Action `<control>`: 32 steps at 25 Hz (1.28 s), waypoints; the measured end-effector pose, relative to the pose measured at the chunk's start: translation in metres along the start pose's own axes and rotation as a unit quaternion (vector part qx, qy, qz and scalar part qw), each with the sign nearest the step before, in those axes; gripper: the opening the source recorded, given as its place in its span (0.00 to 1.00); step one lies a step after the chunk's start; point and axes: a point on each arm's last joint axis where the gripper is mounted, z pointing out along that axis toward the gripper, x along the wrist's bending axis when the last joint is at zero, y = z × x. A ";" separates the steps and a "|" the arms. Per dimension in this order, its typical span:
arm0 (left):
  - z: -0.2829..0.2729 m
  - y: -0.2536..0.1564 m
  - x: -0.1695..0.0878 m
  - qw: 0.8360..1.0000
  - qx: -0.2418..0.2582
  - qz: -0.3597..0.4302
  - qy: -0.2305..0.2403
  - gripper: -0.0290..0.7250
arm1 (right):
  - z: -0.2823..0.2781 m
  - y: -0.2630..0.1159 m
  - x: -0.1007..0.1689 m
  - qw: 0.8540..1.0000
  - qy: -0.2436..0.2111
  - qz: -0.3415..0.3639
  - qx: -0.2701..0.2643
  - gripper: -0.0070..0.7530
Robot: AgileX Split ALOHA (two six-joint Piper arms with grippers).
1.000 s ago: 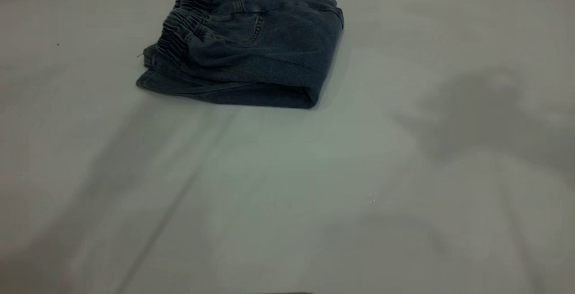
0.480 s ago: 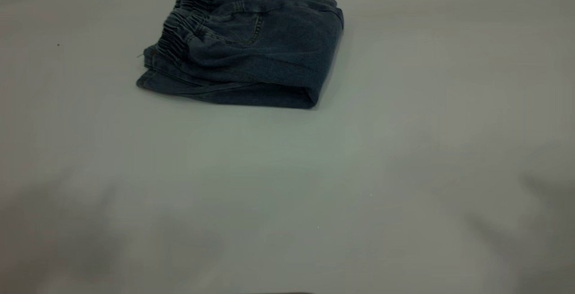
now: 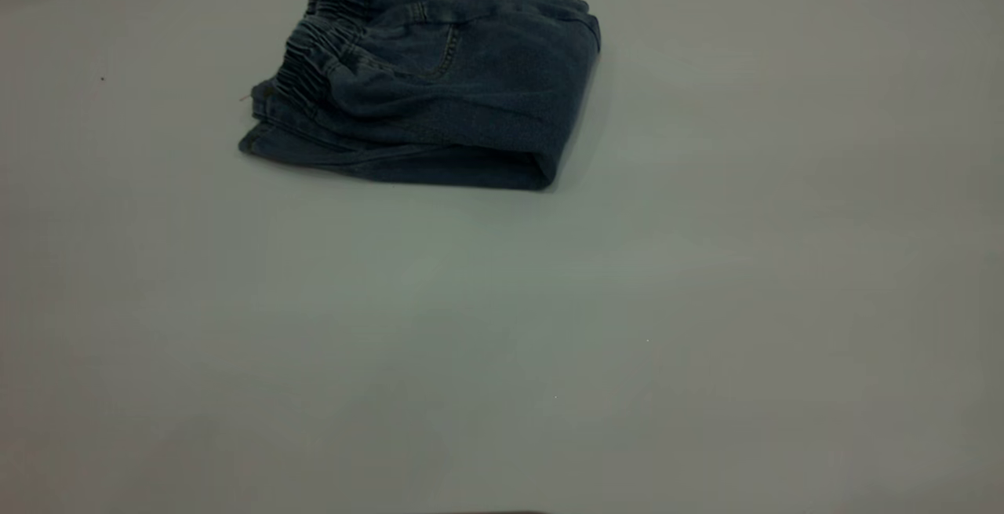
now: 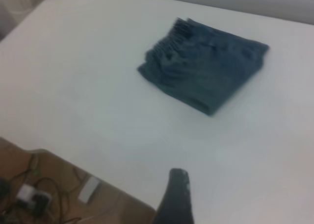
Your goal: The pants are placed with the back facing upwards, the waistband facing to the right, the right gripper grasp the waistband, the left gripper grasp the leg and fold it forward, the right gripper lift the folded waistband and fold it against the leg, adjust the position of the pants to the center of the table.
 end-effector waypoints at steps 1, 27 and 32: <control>-0.004 -0.007 -0.001 1.000 -0.005 -0.001 -0.001 0.64 | -0.003 -0.009 0.000 1.000 -0.005 0.001 -0.004 0.78; 0.084 -0.127 -0.041 0.971 0.204 -0.007 -0.125 0.64 | 0.043 -0.153 -0.051 0.990 -0.136 -0.032 -0.002 0.78; 0.089 -0.132 -0.043 0.971 0.205 -0.010 -0.127 0.64 | 0.043 -0.152 -0.052 0.990 -0.138 -0.034 -0.006 0.78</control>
